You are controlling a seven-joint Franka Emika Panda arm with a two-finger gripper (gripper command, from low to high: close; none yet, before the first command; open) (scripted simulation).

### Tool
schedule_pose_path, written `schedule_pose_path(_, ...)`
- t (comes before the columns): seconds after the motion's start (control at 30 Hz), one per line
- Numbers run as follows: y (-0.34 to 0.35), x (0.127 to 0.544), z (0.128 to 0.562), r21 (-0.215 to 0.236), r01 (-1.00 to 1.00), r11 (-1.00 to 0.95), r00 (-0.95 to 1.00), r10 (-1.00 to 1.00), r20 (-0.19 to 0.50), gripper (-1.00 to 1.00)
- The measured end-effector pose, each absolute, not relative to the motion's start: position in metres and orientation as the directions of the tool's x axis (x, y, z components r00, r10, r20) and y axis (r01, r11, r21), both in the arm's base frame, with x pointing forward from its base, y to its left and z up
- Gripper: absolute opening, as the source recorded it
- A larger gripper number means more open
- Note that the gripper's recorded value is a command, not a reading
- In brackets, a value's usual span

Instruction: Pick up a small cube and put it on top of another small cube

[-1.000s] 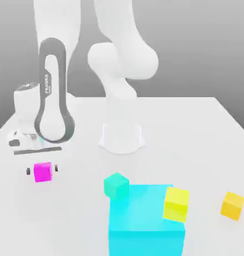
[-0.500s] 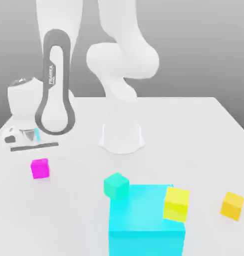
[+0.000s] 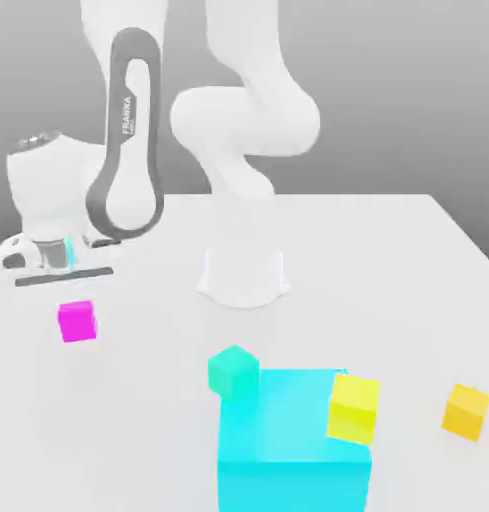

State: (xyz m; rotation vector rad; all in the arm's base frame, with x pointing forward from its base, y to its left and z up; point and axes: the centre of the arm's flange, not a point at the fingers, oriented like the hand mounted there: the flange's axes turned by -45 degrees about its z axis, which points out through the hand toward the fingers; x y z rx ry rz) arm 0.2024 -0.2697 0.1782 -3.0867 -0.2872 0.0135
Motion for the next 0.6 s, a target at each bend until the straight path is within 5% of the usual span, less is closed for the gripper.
schedule_pose_path(0.27, -0.26, 0.201, 0.194, -0.007, 0.189, -0.982, 0.982, 0.189, -0.002, -1.0)
schedule_pose_path(0.6, -0.141, 0.338, 0.265, -0.024, 0.314, -0.949, 0.949, 0.314, 0.01, -1.0)
